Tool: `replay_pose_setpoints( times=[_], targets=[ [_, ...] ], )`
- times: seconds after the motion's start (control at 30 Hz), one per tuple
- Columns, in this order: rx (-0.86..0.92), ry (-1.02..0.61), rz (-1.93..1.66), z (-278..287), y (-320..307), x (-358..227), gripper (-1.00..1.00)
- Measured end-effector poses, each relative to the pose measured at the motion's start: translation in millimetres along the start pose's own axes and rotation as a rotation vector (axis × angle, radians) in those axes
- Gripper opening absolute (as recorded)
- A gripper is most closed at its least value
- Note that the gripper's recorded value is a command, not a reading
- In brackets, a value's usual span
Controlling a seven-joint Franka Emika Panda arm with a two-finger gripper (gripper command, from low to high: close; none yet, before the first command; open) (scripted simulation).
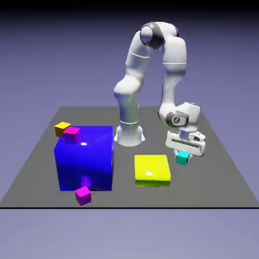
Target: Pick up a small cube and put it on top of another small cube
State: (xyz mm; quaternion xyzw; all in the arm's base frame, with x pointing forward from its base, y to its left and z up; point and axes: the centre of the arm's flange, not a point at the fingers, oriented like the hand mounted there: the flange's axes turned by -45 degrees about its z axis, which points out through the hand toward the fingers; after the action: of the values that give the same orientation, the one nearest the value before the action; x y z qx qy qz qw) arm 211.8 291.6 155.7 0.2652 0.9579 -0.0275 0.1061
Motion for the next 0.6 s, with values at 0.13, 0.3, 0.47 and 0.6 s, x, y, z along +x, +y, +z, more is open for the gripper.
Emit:
replay_pose_setpoints(
  times=[0.13,0.3,0.47,0.6],
  targets=[
    [0.003,0.000,-0.006,-33.5,-2.5,-2.2,-1.00],
    [0.049,-0.026,0.202,-33.8,15.7,-60.0,-1.00],
    [0.199,-0.036,0.711,-5.3,15.8,-197.9,-1.00],
    [0.310,-0.032,1.116,14.5,-23.2,-309.3,-1.00]
  ],
)
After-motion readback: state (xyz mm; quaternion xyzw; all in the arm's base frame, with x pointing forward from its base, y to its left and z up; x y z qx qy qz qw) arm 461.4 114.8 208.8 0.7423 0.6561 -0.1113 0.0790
